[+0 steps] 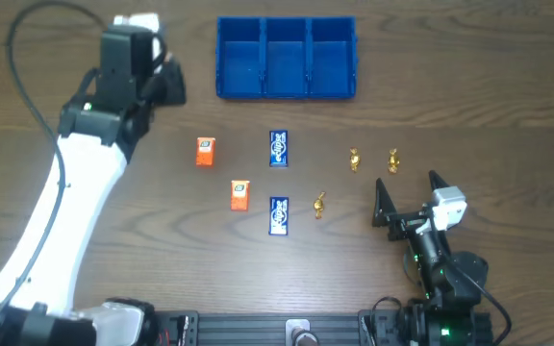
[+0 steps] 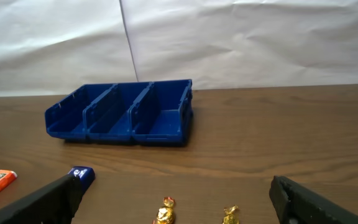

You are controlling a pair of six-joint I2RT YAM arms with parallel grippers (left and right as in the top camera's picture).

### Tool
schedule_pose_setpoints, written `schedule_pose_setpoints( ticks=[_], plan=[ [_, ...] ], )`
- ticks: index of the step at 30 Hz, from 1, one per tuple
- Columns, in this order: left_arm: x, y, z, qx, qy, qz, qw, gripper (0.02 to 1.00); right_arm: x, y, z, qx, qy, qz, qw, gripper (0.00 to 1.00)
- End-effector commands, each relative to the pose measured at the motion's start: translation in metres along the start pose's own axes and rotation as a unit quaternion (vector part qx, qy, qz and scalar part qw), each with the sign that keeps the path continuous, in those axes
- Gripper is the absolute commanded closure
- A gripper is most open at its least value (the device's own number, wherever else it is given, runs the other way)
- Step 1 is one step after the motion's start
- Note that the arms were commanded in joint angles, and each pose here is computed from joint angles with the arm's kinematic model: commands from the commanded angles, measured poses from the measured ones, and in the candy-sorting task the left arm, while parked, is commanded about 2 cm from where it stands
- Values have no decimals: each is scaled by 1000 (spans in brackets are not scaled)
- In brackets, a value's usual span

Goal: Sort Candies Into Trays

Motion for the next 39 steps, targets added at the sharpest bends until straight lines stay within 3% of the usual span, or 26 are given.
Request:
schedule_pose_setpoints(
  ticks=[1,5,13,20,35,37,39],
  plan=[
    [4,-43,-36,6,-19,-23,1000,671,0,1,-1,3,2,-1,1000,1],
    [41,-55,-59,6,-8,5,1000,671,0,1,-1,3,2,-1,1000,3],
    [127,-35,-87,15,-6,67,998,654,0,1,-1,3,2,-1,1000,1],
    [155,-26,-88,7,15,77,997,627,0,1,-1,3,2,-1,1000,1],
    [184,-15,-83,10,12,84,996,601,0,1,-1,3,2,-1,1000,1],
    [184,-15,-83,10,12,84,996,553,0,1,-1,3,2,-1,1000,1],
    [185,-15,-82,9,12,82,996,375,0,1,-1,3,2,-1,1000,1]
  ],
)
Point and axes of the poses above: each gripper's point midway between its finger pads, its own x axis out along the fingers, its own z axis along the line the jaws close on, y = z × x, the point moved 10 cm from there along -x, back along the fingers, and after that the axes turned 12 degrees about x, right-handed, at the moved point
